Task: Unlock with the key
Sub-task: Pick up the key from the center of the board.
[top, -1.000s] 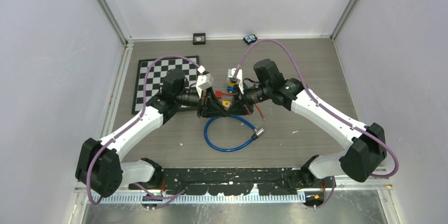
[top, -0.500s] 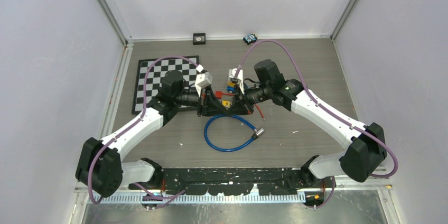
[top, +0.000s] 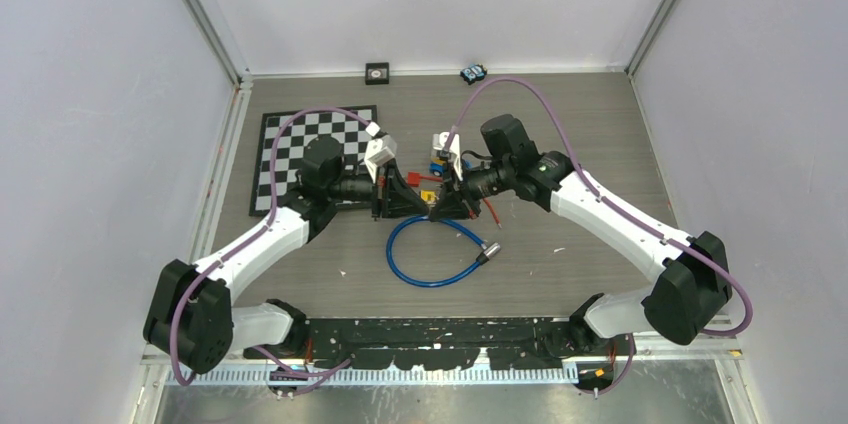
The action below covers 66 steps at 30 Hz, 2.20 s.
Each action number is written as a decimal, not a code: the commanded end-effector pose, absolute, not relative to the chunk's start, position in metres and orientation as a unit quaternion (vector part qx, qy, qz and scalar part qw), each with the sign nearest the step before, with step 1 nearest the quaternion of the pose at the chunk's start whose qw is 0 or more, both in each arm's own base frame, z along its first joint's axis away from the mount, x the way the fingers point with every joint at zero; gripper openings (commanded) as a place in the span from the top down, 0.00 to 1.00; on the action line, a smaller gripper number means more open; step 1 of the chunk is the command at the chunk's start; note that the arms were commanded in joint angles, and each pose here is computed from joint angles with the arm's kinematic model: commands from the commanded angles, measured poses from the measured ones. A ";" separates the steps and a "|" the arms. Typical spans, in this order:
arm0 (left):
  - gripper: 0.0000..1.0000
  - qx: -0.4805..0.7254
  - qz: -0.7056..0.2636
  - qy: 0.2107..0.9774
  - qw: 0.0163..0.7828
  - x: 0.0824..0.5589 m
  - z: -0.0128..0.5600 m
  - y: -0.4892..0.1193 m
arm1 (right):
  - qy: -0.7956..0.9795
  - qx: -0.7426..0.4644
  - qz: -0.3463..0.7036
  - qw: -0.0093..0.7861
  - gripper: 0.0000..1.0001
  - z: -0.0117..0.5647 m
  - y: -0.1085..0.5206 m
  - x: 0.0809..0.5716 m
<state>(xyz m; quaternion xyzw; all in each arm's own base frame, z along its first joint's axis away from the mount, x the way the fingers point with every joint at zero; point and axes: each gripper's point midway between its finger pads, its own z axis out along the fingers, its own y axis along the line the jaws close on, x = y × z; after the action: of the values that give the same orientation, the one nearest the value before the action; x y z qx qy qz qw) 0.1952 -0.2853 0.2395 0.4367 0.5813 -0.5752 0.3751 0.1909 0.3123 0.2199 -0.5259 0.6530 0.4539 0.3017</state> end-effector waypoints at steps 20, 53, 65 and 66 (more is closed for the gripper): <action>1.00 0.495 -0.531 0.558 0.403 0.193 0.241 -0.277 | 0.663 -0.546 0.418 0.296 0.95 0.208 0.298 0.192; 1.00 0.542 -0.485 0.580 0.368 0.179 0.217 -0.276 | 0.654 -0.519 0.459 0.302 0.55 0.241 0.326 0.197; 1.00 0.541 -0.486 0.579 0.368 0.178 0.216 -0.276 | 0.651 -0.533 0.463 0.280 0.69 0.230 0.337 0.188; 1.00 0.540 -0.486 0.580 0.368 0.178 0.215 -0.276 | 0.650 -0.534 0.463 0.279 0.73 0.229 0.338 0.187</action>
<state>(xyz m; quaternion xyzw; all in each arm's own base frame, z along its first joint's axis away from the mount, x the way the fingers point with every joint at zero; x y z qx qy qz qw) 0.1778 -0.2717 0.1996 0.5305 0.6021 -0.4835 0.3496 0.1851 0.3272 0.2092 -0.5243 0.6751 0.4506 0.2576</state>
